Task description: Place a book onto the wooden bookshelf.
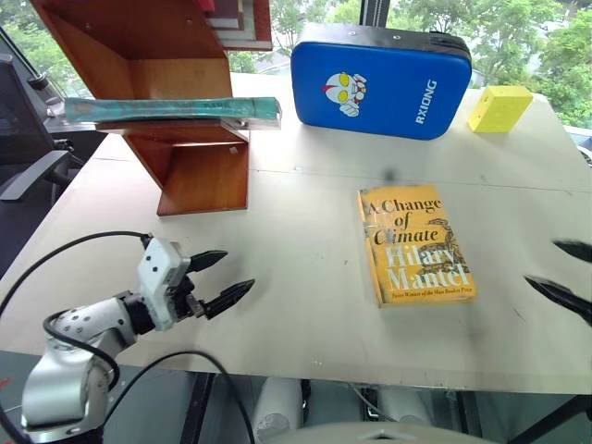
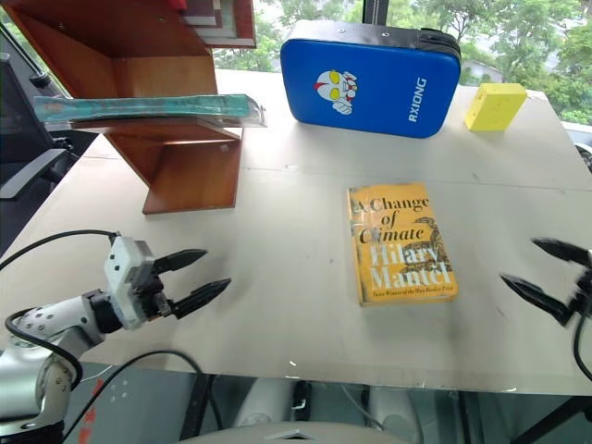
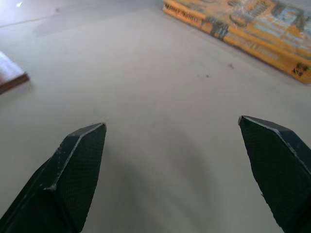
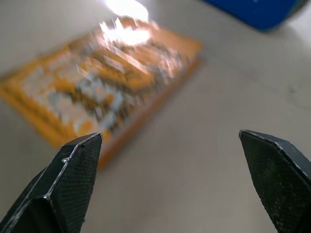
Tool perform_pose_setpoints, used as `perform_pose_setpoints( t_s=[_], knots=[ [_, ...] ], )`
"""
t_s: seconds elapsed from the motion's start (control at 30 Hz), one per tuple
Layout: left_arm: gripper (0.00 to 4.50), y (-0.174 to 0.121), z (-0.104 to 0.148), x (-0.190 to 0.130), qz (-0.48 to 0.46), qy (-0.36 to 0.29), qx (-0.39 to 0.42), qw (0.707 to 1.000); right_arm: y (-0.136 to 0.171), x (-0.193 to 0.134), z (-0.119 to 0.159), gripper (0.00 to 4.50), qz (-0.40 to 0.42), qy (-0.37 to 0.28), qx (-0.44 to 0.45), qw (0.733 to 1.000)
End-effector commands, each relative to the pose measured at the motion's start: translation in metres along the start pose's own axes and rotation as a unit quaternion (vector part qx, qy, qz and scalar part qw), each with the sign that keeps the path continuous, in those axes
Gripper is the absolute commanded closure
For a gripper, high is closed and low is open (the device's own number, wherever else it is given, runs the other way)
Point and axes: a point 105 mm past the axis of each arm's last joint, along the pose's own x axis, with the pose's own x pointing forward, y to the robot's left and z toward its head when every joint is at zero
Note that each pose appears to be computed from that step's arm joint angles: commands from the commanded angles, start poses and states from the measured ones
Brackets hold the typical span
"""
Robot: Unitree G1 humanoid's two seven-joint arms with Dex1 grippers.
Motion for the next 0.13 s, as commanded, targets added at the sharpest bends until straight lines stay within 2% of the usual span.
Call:
perform_pose_setpoints(
  t_s=[0.03,0.13],
  knots=[
    [0.02,-0.0027,0.0027,0.0002,-0.023,-0.005,0.009,1.000,-0.0133,-0.0212,-0.0022,0.00,-0.036,0.013,-0.024,0.999],
    [0.02,-0.0037,0.0012,0.0027,-0.034,0.000,0.014,0.999,-0.0151,-0.0240,-0.0074,0.00,-0.044,0.017,-0.021,0.999]
  ],
)
